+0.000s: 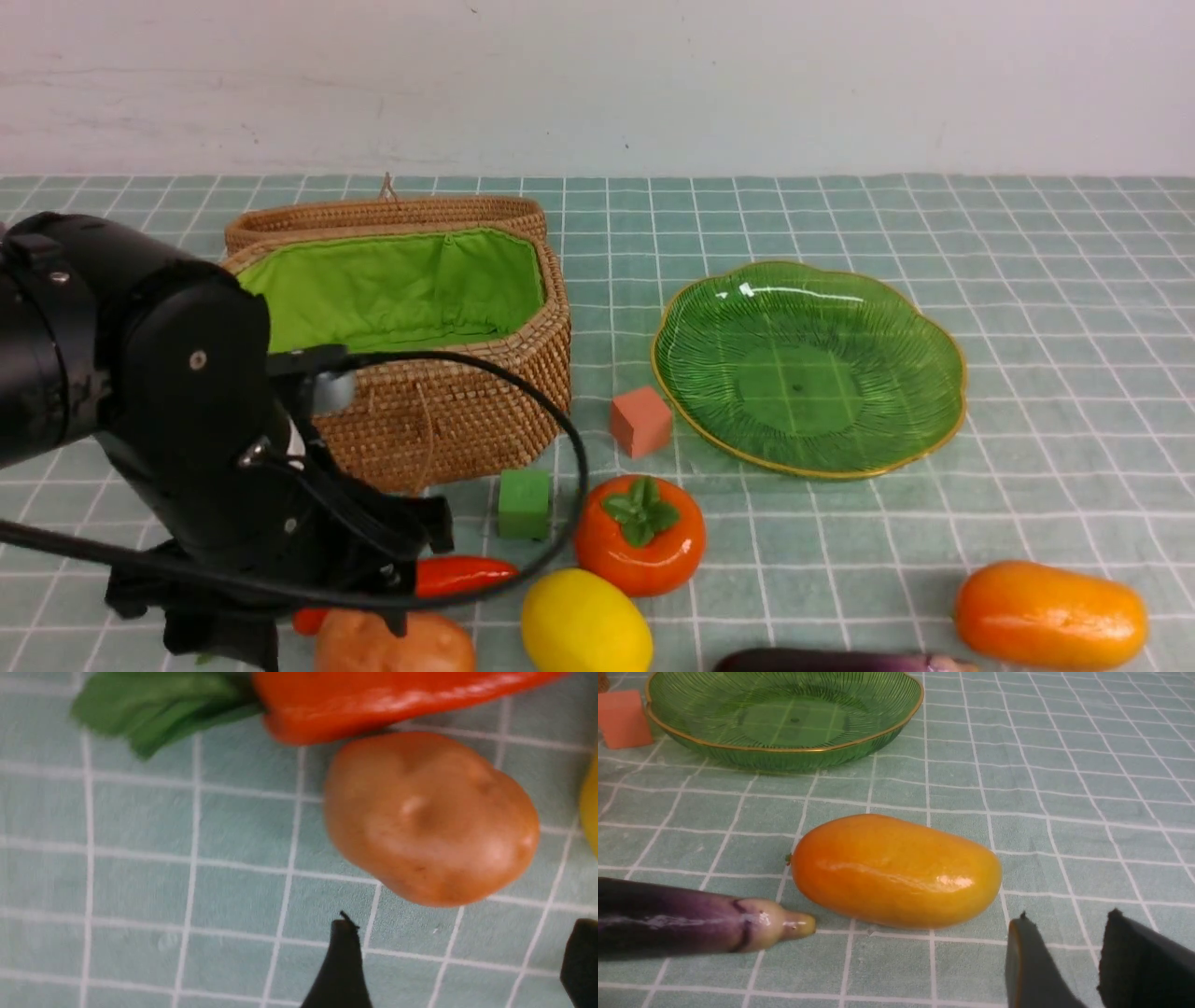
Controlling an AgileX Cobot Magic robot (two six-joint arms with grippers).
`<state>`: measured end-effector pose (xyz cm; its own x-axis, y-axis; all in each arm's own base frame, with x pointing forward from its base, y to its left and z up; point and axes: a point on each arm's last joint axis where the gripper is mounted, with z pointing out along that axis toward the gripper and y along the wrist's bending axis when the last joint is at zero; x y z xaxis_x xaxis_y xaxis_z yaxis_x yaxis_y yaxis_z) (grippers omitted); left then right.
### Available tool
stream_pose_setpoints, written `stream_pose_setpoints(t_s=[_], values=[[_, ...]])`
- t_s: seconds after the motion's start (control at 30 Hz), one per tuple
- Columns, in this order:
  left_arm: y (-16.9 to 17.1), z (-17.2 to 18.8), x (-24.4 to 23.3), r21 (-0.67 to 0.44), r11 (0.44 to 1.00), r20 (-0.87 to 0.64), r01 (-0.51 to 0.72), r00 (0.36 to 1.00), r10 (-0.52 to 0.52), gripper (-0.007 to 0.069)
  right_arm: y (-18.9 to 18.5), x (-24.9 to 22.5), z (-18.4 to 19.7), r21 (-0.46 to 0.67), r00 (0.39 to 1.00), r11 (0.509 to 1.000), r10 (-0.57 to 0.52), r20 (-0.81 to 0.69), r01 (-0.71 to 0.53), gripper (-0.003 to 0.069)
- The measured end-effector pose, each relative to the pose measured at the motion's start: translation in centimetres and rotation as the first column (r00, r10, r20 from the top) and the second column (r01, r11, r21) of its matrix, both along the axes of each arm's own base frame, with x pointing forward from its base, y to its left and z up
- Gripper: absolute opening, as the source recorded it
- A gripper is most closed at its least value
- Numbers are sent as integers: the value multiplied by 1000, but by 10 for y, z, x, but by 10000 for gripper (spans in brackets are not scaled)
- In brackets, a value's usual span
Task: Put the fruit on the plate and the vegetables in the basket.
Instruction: Grab a potato with your left arm and place it in the basket on the left
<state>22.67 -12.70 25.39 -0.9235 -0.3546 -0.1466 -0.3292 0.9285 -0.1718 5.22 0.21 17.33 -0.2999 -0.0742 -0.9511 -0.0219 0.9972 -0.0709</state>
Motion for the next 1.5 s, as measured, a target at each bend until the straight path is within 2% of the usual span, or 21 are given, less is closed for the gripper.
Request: stream_pose_setpoints(t_s=[0.03,0.07,0.27,0.37,0.5,0.7,0.83,1.17,1.5], values=[[0,0,1,-25,994,-5,-102,995,102,572,0,0,0,0,1000,1000,0,0,0,241],[0,0,1,-37,989,-6,-143,990,143,572,0,0,0,0,1000,1000,0,0,0,241],[-1,0,5,-75,961,8,-268,963,269,573,0,0,0,0,1000,1000,0,0,0,241],[-2,-1,8,-101,922,-4,-374,927,375,583,0,0,0,0,1000,1000,0,0,0,241],[2,0,10,-92,901,28,-423,904,427,596,0,0,0,0,1000,1000,0,0,0,241],[4,-3,14,-64,894,60,-443,893,447,596,0,0,0,0,1000,1000,0,0,0,241],[0,-17,19,-32,894,23,-448,894,448,596,0,0,0,0,1000,1000,0,0,0,241],[-21,-62,33,-35,925,-115,-378,921,372,596,0,0,0,0,1000,1000,0,0,0,241],[-24,-66,37,-13,954,-132,-300,946,296,575,0,0,0,0,1000,1000,0,0,0,241]])
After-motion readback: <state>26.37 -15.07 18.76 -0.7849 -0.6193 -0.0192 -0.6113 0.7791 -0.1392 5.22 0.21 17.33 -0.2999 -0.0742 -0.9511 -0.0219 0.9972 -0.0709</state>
